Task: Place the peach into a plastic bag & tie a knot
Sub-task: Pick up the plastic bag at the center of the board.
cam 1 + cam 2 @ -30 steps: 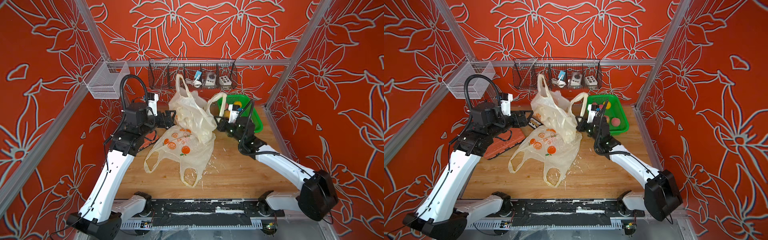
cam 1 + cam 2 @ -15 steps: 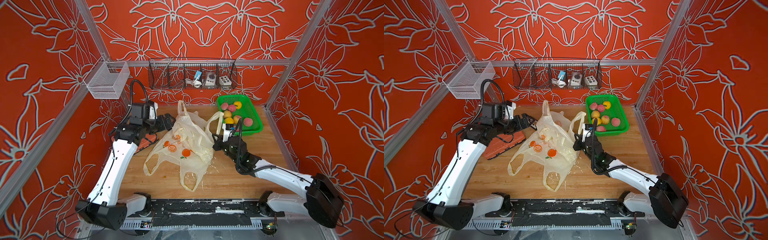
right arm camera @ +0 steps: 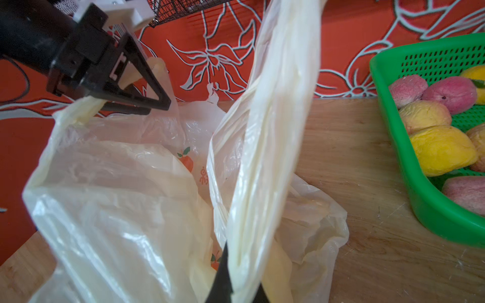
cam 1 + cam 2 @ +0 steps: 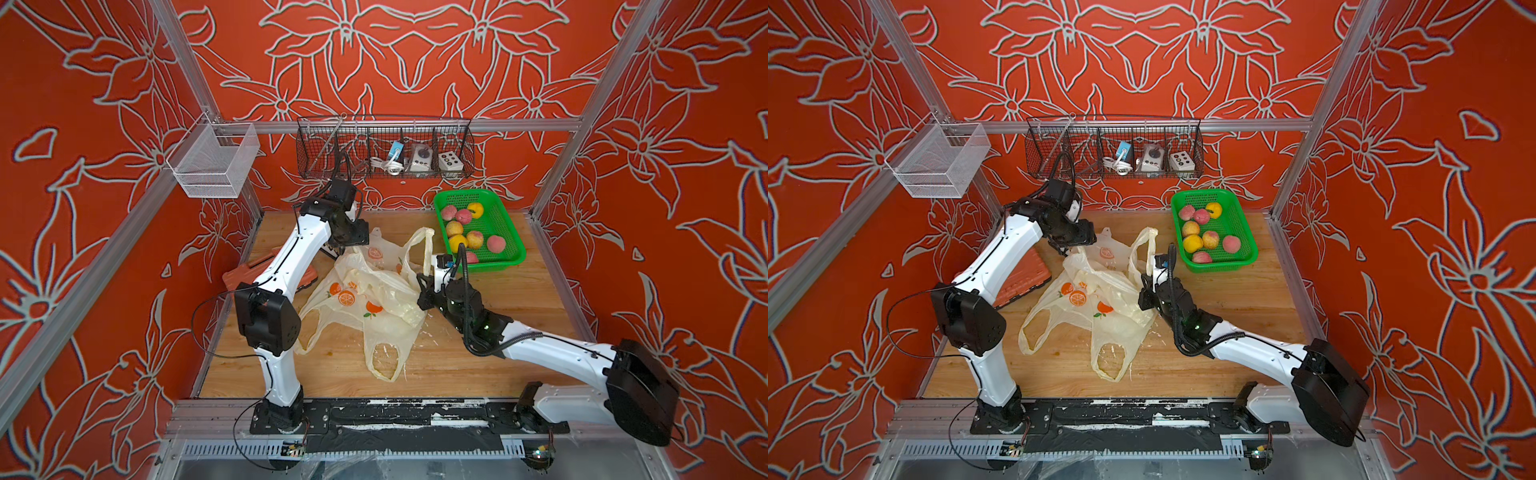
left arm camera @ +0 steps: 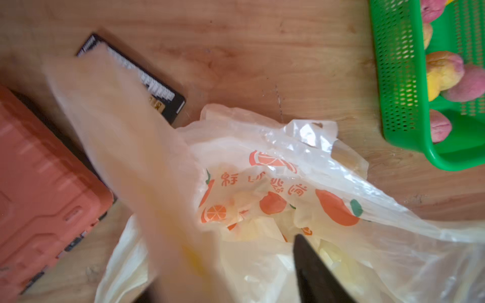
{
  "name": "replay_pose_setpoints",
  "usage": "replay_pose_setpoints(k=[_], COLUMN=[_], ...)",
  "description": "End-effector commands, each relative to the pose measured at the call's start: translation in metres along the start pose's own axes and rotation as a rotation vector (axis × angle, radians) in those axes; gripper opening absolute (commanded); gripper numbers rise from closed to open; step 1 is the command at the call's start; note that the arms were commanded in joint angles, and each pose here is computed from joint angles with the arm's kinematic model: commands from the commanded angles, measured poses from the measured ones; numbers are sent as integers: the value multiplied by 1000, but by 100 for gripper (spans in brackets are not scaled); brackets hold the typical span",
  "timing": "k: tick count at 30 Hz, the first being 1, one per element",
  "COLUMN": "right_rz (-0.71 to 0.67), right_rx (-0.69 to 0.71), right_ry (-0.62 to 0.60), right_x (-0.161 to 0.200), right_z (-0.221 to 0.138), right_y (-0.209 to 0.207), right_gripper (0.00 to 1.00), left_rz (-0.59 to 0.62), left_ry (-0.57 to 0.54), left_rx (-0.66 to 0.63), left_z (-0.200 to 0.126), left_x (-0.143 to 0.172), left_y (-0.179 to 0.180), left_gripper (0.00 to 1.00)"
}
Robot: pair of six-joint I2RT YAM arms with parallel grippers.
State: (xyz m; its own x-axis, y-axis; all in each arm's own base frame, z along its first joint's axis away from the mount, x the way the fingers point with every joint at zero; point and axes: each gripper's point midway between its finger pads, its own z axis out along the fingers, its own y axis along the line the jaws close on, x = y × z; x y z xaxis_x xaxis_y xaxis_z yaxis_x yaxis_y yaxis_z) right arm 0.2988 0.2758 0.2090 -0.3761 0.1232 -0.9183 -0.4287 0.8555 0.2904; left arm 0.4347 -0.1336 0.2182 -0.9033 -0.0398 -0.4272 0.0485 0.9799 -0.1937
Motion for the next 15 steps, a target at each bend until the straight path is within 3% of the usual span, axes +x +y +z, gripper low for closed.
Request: replay_pose_setpoints(k=[1, 3, 4, 6, 10, 12, 15], right_rz=[136, 216, 243, 272, 365, 423, 446], right_rx=[-4, -40, -51, -89, -106, -25, 230], right_ry=[63, 176, 215, 223, 260, 289, 379], right_x=[-11, -16, -22, -42, -85, -95, -91], right_z=[-5, -10, -17, -32, -58, -61, -57], right_y=[-11, -18, -22, -27, -51, -80, -146], right_gripper=[24, 52, 59, 66, 75, 75, 75], left_rz=[83, 102, 107, 114, 55, 48, 53], left_ry=[-25, -122, -189, -297, -349, -349, -395], left_rx=[8, 125, 181, 244, 275, 279, 377], left_z=[-19, -34, -46, -62, -72, -73, -86], left_x=[6, 0, -4, -9, -11, -10, -7], left_y=[1, -13, -19, -23, -14, -14, -29], left_gripper=[26, 14, 10, 0, 0, 0, 0])
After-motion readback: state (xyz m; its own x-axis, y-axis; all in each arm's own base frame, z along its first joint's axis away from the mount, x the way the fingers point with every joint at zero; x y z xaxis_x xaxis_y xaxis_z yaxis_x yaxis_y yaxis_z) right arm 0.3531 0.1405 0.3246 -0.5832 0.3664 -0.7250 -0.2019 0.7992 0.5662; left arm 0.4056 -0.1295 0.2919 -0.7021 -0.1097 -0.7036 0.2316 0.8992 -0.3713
